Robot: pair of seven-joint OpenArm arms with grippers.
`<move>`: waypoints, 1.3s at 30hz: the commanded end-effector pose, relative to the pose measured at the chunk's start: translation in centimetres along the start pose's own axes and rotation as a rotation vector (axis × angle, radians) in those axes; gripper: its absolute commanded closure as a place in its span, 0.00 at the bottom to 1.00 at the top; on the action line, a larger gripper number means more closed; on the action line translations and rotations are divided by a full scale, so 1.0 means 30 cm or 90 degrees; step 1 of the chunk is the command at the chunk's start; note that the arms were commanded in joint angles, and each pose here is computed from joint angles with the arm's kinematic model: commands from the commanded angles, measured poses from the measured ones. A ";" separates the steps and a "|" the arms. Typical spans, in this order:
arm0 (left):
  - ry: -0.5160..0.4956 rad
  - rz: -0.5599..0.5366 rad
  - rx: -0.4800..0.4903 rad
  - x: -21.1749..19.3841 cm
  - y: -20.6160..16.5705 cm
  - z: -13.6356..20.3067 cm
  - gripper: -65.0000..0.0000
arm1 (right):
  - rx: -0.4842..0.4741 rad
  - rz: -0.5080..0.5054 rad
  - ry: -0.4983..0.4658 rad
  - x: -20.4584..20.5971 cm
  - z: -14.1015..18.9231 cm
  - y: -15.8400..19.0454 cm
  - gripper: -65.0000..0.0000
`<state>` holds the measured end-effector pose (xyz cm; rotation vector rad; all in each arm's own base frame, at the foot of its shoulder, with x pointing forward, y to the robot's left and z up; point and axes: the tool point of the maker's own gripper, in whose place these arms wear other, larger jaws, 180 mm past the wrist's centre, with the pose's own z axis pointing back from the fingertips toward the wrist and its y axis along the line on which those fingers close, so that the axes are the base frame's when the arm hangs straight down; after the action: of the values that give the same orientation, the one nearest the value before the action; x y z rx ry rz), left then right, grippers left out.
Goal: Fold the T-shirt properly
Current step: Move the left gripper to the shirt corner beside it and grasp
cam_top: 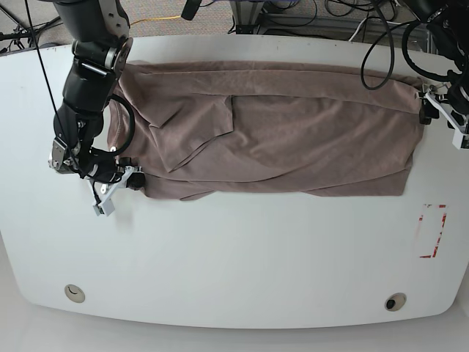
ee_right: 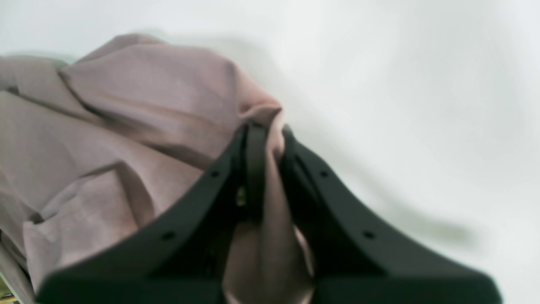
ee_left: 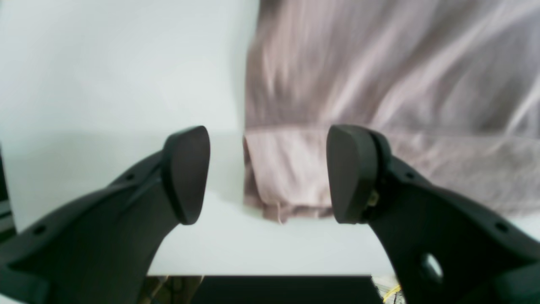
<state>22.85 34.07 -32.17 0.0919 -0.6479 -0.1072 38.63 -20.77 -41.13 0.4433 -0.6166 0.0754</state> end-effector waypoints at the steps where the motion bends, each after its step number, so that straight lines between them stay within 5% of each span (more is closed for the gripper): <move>1: -0.038 -0.004 0.020 0.080 0.038 0.025 0.37 | 0.000 0.010 -0.036 0.069 0.027 -0.006 0.94; 7: -0.075 0.018 0.033 0.207 0.076 -0.015 0.35 | -0.001 0.007 -0.031 0.049 0.026 -0.009 0.94; 13: -0.063 0.093 0.012 0.302 0.093 -0.132 0.14 | 0.000 0.007 -0.030 0.046 0.024 -0.008 0.94; 29: -0.094 0.214 -0.130 0.342 -0.036 -0.440 0.15 | 0.001 0.004 -0.033 0.048 0.026 -0.008 0.94; 39: -0.083 0.236 -0.168 0.335 -0.083 -0.515 0.15 | -0.006 0.004 -0.026 0.022 0.033 -0.021 0.94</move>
<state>39.28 31.22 -39.42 -0.2869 -0.7563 0.1735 37.90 -20.87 -41.60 0.4624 -0.6242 0.0508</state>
